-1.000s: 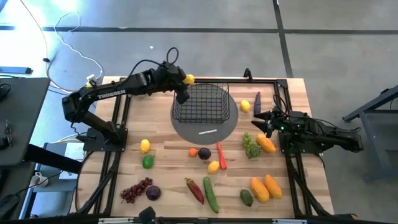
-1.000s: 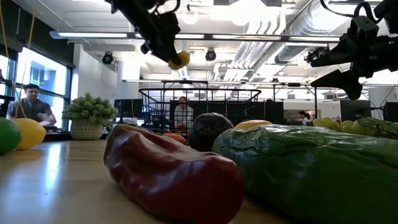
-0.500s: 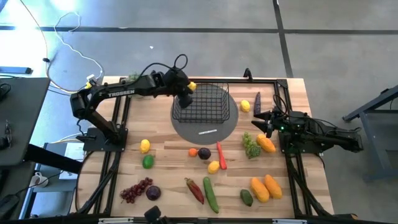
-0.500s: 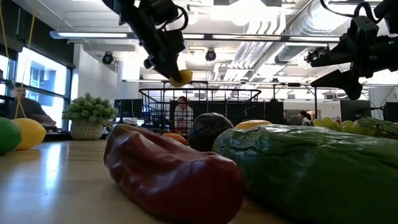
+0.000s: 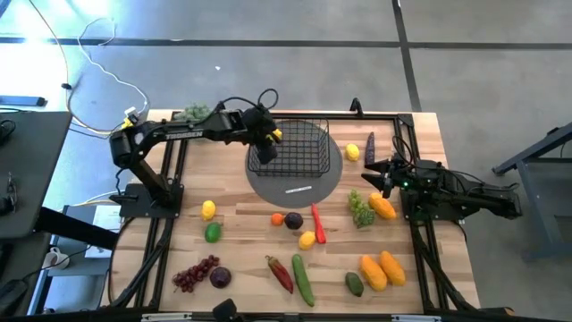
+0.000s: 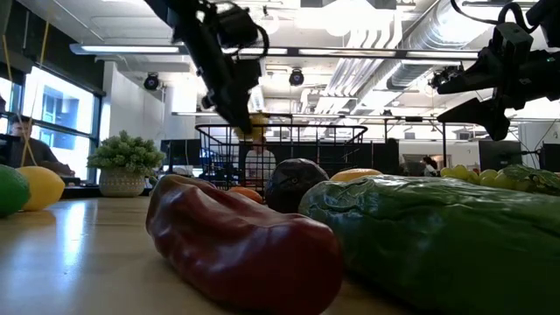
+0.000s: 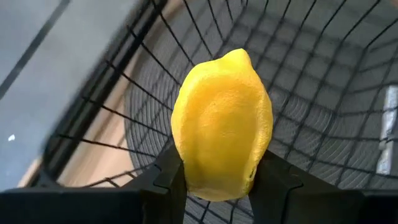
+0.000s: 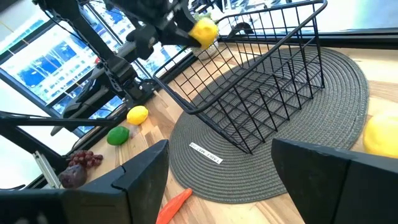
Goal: Build produce basket
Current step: Put the lemon into the black wire basket, then put the mango into the black wire basket
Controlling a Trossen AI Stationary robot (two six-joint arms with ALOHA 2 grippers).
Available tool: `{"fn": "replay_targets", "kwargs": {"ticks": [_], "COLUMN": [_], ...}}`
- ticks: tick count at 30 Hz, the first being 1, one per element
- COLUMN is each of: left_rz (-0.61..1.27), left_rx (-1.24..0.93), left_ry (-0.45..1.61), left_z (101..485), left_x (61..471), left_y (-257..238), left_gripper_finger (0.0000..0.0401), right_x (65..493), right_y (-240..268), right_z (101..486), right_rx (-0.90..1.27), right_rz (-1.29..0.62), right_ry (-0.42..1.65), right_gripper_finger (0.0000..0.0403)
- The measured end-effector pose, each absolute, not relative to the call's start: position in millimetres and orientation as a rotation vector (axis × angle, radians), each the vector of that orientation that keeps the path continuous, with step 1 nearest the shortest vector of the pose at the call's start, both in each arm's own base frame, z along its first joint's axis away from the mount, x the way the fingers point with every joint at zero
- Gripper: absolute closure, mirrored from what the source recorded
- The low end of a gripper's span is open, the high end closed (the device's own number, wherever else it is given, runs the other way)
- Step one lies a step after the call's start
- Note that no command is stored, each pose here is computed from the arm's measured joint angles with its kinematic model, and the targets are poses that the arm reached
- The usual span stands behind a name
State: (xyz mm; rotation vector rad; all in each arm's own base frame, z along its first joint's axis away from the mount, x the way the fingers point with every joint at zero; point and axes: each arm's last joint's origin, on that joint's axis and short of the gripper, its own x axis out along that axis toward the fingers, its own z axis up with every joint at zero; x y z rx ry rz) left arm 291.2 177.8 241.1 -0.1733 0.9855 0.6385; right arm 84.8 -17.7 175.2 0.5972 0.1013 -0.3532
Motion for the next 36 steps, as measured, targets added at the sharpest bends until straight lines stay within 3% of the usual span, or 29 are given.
{"fn": "replay_targets", "kwargs": {"ticks": [9, 24, 36], "left_rz": [0.626, 0.723, 0.738], "left_rx": [-0.181, -0.133, -0.156], "left_ry": [1.04, 1.067, 1.037], "left_z": [220, 221, 293], "left_x": [300, 298, 306], "left_y": [181, 183, 188], "left_gripper_finger": [0.025, 0.0184, 0.0178], "right_x": [85, 85, 85], "right_y": [-18, -18, -18], "right_z": [175, 175, 175], "right_rx": [0.597, 0.597, 0.597], "right_rz": [-0.353, -0.353, -0.353], "right_ry": [0.101, 0.101, 0.101], "right_gripper_finger": [0.0139, 0.0139, 0.0139]}}
